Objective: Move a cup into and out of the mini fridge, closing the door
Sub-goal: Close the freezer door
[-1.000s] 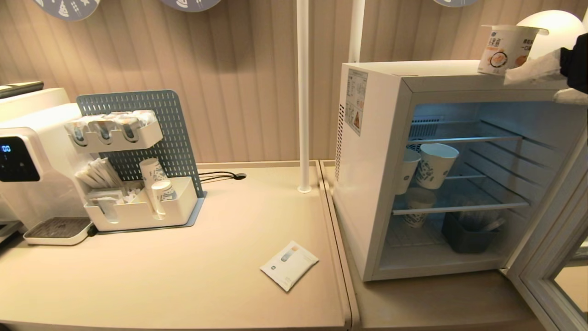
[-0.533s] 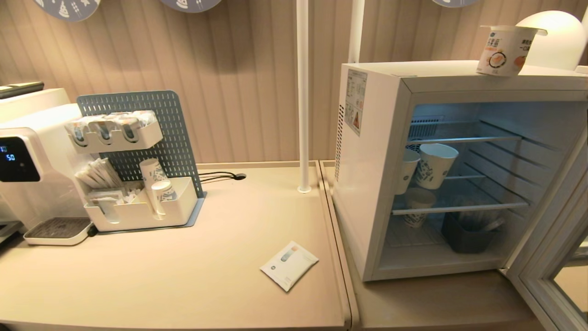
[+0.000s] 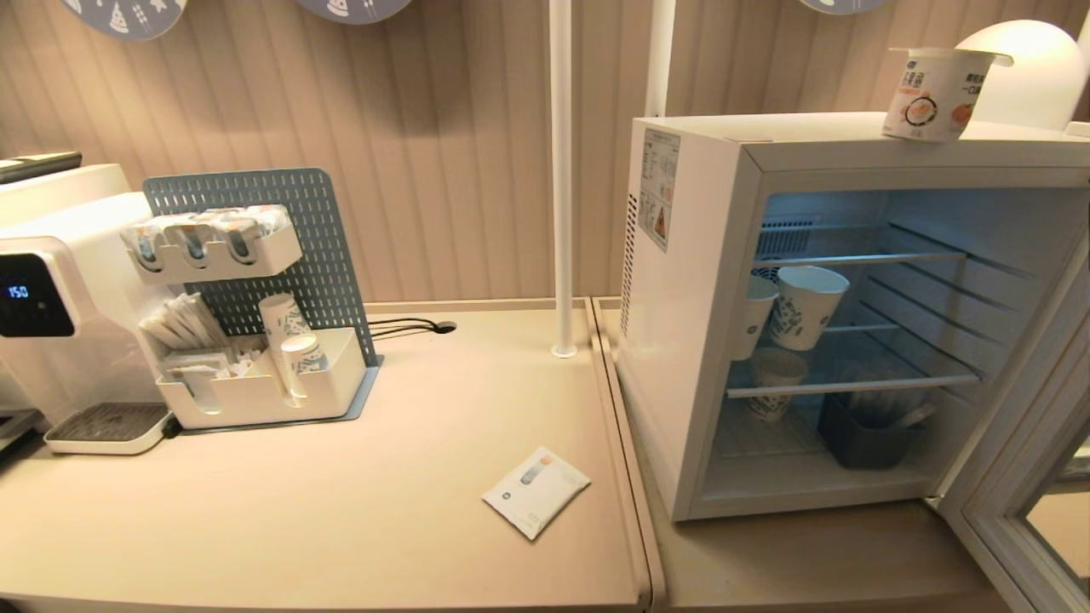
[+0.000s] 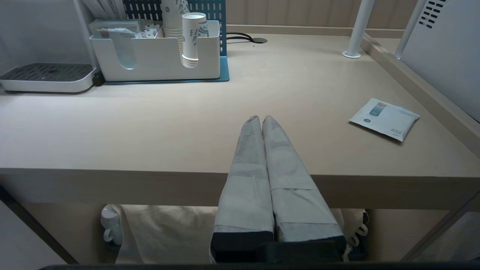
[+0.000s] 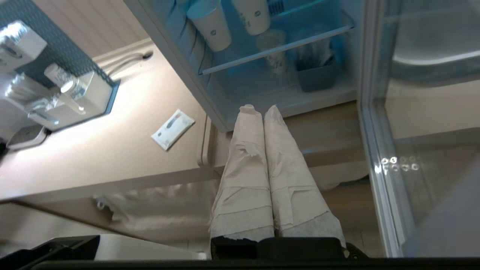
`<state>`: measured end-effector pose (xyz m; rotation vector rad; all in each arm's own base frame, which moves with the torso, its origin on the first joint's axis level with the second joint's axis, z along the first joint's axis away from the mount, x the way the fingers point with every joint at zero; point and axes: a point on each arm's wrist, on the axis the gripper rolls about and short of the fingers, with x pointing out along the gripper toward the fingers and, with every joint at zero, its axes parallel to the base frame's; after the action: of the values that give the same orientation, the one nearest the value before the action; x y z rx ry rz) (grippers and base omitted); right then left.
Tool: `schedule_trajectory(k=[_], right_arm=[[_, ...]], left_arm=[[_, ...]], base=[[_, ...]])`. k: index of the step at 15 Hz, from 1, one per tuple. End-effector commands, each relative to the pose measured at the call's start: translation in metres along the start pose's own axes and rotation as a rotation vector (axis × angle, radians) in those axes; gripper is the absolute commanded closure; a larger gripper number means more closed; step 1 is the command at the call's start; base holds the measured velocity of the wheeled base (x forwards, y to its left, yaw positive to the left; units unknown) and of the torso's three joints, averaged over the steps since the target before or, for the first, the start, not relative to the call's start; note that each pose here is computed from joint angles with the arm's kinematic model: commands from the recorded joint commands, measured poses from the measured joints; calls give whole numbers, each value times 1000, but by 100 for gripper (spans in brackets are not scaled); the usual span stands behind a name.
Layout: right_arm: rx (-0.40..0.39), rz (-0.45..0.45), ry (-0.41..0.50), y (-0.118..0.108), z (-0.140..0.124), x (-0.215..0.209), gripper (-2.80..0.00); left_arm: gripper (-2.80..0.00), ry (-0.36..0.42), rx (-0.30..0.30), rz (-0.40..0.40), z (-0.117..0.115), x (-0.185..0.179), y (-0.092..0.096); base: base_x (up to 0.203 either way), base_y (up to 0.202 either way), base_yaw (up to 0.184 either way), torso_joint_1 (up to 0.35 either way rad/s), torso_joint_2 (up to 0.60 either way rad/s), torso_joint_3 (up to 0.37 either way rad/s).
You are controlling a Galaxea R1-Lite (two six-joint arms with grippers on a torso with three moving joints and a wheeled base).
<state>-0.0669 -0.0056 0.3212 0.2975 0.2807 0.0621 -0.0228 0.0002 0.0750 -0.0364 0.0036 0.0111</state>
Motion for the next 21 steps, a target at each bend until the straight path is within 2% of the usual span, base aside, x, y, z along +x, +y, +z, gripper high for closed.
schedule_trajectory(k=[1, 2, 4, 6, 7, 9, 12, 14, 15, 18, 21], right_arm=[[-8, -47, -169, 8, -39, -41, 0], [-20, -82, -229, 18, -55, -50, 0], [-82, -70, -325, 27, -78, -59, 0], [-160, -25, -435, 25, -66, -47, 0], [-201, -17, -458, 22, -63, -38, 0], [-312, -5, -423, 13, -65, -24, 0], [-327, 132, -359, -8, -71, -23, 0], [-327, 108, -360, -18, -94, -17, 0], [-335, 101, -401, -23, -110, -10, 0], [-361, 15, -480, -39, -142, 40, 0], [-371, -60, -436, -59, -185, 90, 0]], left_arm=[[0, 2, 0, 1, 0, 0, 0], [0, 2, 0, 1, 0, 0, 0], [0, 2, 0, 1, 0, 0, 0], [0, 2, 0, 1, 0, 0, 0], [0, 2, 0, 1, 0, 0, 0], [0, 2, 0, 1, 0, 0, 0], [0, 2, 0, 1, 0, 0, 0], [0, 2, 0, 1, 0, 0, 0], [0, 2, 0, 0, 0, 0, 0], [0, 2, 0, 1, 0, 0, 0], [0, 2, 0, 1, 0, 0, 0]], base=[[0, 0, 0, 0, 0, 0], [0, 0, 0, 0, 0, 0], [0, 0, 0, 0, 0, 0], [0, 0, 0, 0, 0, 0], [0, 0, 0, 0, 0, 0], [0, 0, 0, 0, 0, 0], [0, 0, 0, 0, 0, 0], [0, 0, 0, 0, 0, 0], [0, 0, 0, 0, 0, 0], [0, 0, 0, 0, 0, 0], [0, 0, 0, 0, 0, 0]])
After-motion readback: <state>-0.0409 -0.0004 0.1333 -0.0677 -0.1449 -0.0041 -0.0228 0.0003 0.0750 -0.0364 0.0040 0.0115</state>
